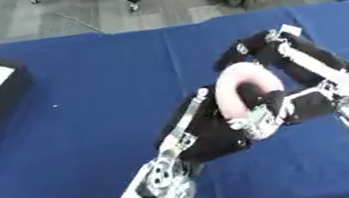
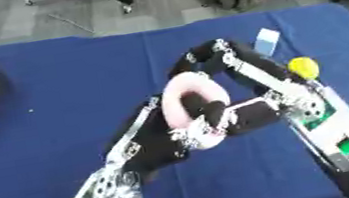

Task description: Pick up the objects with one hand, pass them to the other hand, and then place them into the box on the other side of the table.

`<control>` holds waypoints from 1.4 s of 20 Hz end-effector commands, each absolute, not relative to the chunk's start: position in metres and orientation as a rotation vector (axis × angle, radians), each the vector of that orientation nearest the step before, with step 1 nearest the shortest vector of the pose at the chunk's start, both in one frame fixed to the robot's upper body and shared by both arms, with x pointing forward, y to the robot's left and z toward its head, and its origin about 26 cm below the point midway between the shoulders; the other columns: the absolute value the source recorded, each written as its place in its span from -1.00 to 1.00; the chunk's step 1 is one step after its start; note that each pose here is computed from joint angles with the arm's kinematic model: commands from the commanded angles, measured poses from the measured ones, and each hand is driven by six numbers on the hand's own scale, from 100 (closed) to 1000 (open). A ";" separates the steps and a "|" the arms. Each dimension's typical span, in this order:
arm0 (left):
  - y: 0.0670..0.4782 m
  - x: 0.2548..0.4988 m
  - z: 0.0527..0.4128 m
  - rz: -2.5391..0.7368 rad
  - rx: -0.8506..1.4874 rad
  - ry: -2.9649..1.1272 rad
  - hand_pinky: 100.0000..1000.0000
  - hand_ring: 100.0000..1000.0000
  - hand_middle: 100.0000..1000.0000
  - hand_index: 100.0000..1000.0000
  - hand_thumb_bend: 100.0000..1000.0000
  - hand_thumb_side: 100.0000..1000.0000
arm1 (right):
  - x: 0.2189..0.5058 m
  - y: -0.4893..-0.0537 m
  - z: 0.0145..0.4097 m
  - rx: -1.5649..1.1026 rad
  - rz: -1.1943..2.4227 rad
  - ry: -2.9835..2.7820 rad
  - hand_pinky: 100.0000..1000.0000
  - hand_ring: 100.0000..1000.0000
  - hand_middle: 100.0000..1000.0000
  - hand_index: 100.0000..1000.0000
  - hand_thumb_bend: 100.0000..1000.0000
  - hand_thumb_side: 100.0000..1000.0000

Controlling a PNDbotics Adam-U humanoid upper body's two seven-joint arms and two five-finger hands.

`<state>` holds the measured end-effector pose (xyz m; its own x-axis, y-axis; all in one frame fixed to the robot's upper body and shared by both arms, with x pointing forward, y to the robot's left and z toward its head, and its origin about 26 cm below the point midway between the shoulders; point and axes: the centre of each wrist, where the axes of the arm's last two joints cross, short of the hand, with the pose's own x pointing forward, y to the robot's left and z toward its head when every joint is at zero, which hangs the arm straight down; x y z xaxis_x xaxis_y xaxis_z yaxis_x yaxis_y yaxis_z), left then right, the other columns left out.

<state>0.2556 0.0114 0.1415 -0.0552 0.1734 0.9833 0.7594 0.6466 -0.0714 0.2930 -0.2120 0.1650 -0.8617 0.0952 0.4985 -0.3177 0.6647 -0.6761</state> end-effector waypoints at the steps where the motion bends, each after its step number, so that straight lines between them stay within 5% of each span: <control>1: 0.020 0.260 0.143 -0.581 -0.782 -1.597 0.19 0.17 -0.01 -0.57 -1.00 -0.81 | 0.290 -0.211 0.176 0.235 1.043 -2.394 0.42 0.36 -0.05 -0.50 -1.00 -0.18; 28: 0.027 0.260 0.147 -0.566 -0.797 -1.601 0.19 0.17 0.00 -0.56 -1.00 -0.79 | 0.290 -0.217 0.173 0.408 1.199 -2.399 0.50 0.50 0.16 -0.11 -1.00 -0.18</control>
<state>0.2532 0.0175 0.1466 -0.0538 0.1974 0.9788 0.7835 0.6160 -0.0812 0.2935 -0.2167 0.1642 -0.8547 -0.0302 0.5182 -0.4344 0.5881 -0.6823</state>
